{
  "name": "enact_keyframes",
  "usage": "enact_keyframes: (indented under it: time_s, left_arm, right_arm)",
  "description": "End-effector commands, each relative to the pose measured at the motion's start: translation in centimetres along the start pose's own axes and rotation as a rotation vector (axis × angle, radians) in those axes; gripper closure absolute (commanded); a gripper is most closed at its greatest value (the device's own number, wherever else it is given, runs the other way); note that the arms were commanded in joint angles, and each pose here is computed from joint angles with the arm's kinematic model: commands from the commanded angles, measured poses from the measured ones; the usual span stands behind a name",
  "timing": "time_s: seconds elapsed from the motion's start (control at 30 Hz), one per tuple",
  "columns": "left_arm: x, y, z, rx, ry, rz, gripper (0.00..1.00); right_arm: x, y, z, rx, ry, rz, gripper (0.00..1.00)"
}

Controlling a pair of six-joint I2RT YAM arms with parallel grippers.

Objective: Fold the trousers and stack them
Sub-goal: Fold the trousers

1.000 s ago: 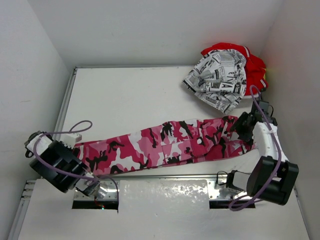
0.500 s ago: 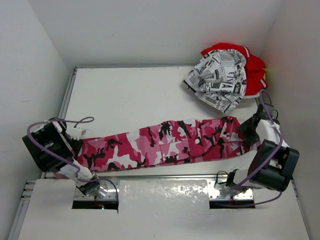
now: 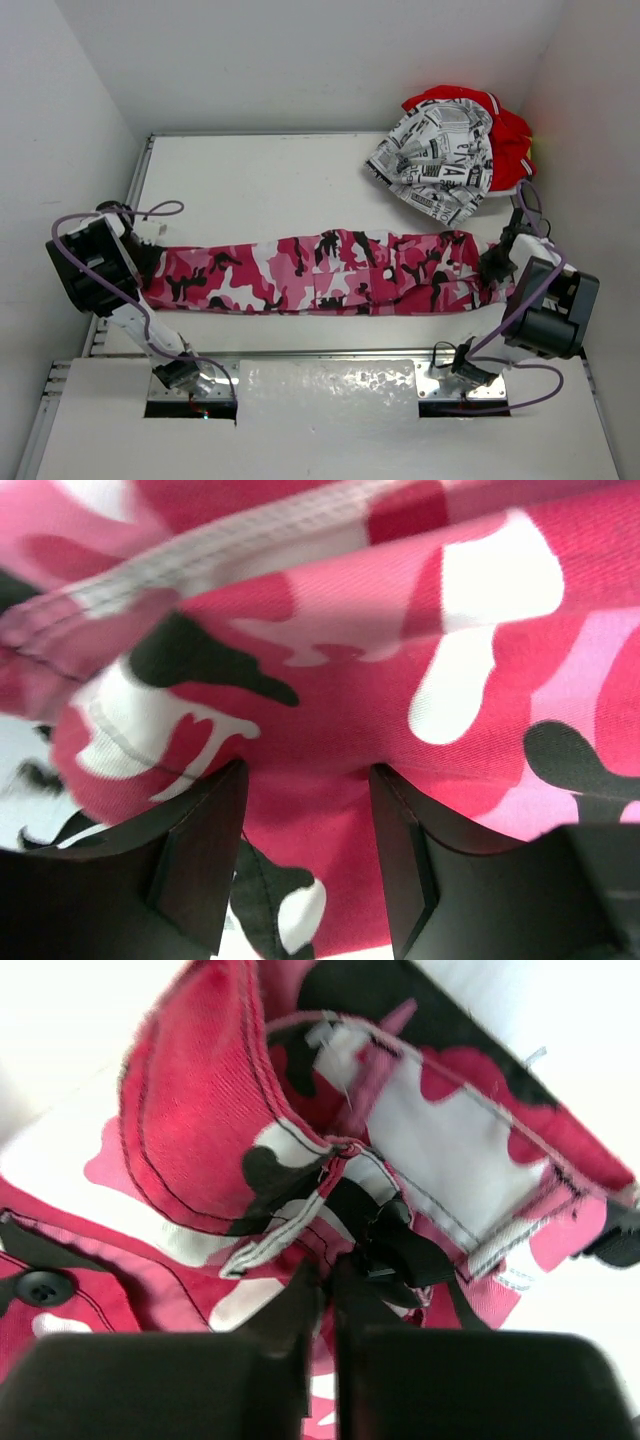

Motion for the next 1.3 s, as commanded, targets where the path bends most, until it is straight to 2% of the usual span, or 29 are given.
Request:
enact_keyframes:
  time_s: [0.0, 0.13, 0.3, 0.53, 0.67, 0.9, 1.03, 1.07, 1.1, 1.2, 1.27]
  left_arm:
    - [-2.9, 7.9, 1.7, 0.017, 0.044, -0.410, 0.51]
    - [-2.7, 8.3, 1.9, 0.017, 0.048, -0.415, 0.51]
    - [-3.7, 8.0, 2.1, 0.011, 0.068, -0.382, 0.51]
    - [-4.0, 8.0, 2.2, -0.001, 0.079, -0.377, 0.51]
    - [-3.9, 8.1, 2.4, -0.007, 0.084, -0.381, 0.51]
    - [-4.4, 7.7, 2.3, -0.019, 0.088, -0.357, 0.51]
    - [-4.4, 7.4, 2.4, -0.012, 0.104, -0.347, 0.51]
    - [-4.4, 7.4, 2.4, -0.010, 0.104, -0.345, 0.51]
    - [-4.3, 7.4, 2.5, -0.010, 0.109, -0.344, 0.51]
    - [-3.9, 7.6, 2.9, -0.007, 0.122, -0.342, 0.50]
    - [-3.4, 7.8, 3.2, -0.006, 0.125, -0.349, 0.50]
  right_arm:
    - [0.1, 2.2, 0.5, -0.002, -0.013, -0.052, 0.99]
    - [1.9, 3.4, 0.1, 0.022, -0.065, -0.095, 1.00]
    - [7.1, 5.9, -1.1, 0.074, -0.154, -0.208, 1.00]
    - [12.7, 5.8, -3.5, 0.080, -0.191, -0.222, 1.00]
    - [12.1, 2.9, -3.9, 0.074, -0.172, -0.137, 1.00]
    - [13.1, 0.3, -5.2, 0.086, -0.227, -0.081, 1.00]
    - [10.1, -2.5, -6.3, 0.074, -0.271, -0.012, 1.00]
    - [8.5, -4.2, -6.8, 0.071, -0.289, 0.049, 0.95]
    - [7.5, -4.4, -6.9, 0.047, -0.286, 0.052, 0.90]
    - [5.4, -5.2, -8.1, 0.027, -0.328, 0.112, 0.86]
    - [5.3, -4.6, -8.5, 0.023, -0.353, 0.119, 0.71]
Point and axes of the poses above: each gripper's point midway between its finger pads, its own x axis back along the fingers, its own z axis along the line the jaws close on, y = z × x, the point moved 8 cm from there along x, back along the fingers, and after that the axes turned 13 degrees about x, right-handed, at the moved point
